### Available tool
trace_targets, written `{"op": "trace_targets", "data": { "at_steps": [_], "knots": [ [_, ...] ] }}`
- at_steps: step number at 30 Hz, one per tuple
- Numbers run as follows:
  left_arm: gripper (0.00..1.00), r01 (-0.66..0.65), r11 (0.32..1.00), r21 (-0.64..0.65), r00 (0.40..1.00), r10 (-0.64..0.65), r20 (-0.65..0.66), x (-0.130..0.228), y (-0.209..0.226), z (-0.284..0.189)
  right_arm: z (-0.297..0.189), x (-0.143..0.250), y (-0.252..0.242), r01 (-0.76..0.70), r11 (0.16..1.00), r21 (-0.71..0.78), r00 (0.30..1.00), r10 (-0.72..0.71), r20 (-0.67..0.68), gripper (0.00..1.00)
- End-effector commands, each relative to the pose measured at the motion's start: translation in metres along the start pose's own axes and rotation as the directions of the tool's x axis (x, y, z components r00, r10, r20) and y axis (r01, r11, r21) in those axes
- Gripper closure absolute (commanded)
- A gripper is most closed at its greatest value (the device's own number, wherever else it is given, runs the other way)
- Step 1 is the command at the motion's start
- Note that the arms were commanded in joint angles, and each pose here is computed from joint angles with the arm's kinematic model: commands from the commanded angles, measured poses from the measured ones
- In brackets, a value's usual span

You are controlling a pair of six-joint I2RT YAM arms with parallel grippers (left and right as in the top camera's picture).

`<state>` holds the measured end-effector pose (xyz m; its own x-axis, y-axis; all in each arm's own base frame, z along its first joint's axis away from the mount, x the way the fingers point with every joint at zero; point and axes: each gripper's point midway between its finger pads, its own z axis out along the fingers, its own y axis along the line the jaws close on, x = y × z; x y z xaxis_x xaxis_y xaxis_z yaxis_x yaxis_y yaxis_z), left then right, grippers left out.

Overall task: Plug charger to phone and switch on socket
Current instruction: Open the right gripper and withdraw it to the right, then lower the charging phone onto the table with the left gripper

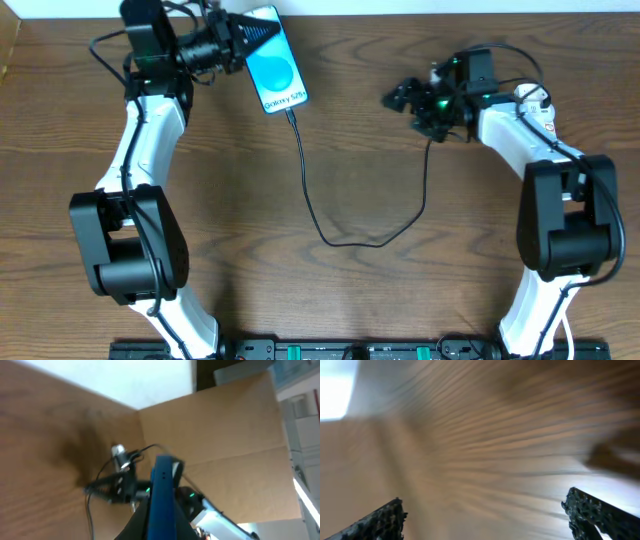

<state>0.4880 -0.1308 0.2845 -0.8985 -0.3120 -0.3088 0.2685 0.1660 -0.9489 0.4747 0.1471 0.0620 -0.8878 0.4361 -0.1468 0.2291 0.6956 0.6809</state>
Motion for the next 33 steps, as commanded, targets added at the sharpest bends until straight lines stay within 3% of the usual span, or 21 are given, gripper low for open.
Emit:
{"op": "trace_targets", "data": {
  "at_steps": [1,5,9,12,23,33],
  "knots": [
    [0.93,-0.119,0.993,-0.016,0.992,0.119,-0.039,0.015,-0.007,0.012,-0.043,-0.036,-0.001,0.055,0.990,0.126,0.978,-0.078,0.192,0.02],
    [0.93,-0.064,0.985,-0.163,0.997,0.055,-0.059,0.036,0.029,0.026,-0.067,-0.045,0.011,0.102,0.985,0.142,0.958,-0.135,0.251,0.02],
    [0.93,-0.028,0.928,-0.371,0.996,-0.005,-0.087,0.065,0.069,0.037,-0.090,-0.050,0.029,0.153,0.979,0.138,0.935,-0.188,0.301,0.02],
    [0.93,-0.036,0.890,-0.454,0.991,-0.027,-0.131,0.087,0.084,0.047,-0.104,-0.052,0.040,0.173,0.977,0.127,0.922,-0.206,0.329,0.02],
    [0.92,-0.087,0.834,-0.545,0.968,-0.058,-0.243,0.140,0.125,0.102,-0.133,-0.051,0.061,0.205,0.973,0.102,0.897,-0.229,0.377,0.01],
    [0.93,0.098,0.807,-0.582,0.958,-0.235,-0.165,0.157,0.180,0.133,-0.132,-0.050,0.061,0.222,0.969,0.111,0.894,-0.248,0.374,0.02]
  ]
}}
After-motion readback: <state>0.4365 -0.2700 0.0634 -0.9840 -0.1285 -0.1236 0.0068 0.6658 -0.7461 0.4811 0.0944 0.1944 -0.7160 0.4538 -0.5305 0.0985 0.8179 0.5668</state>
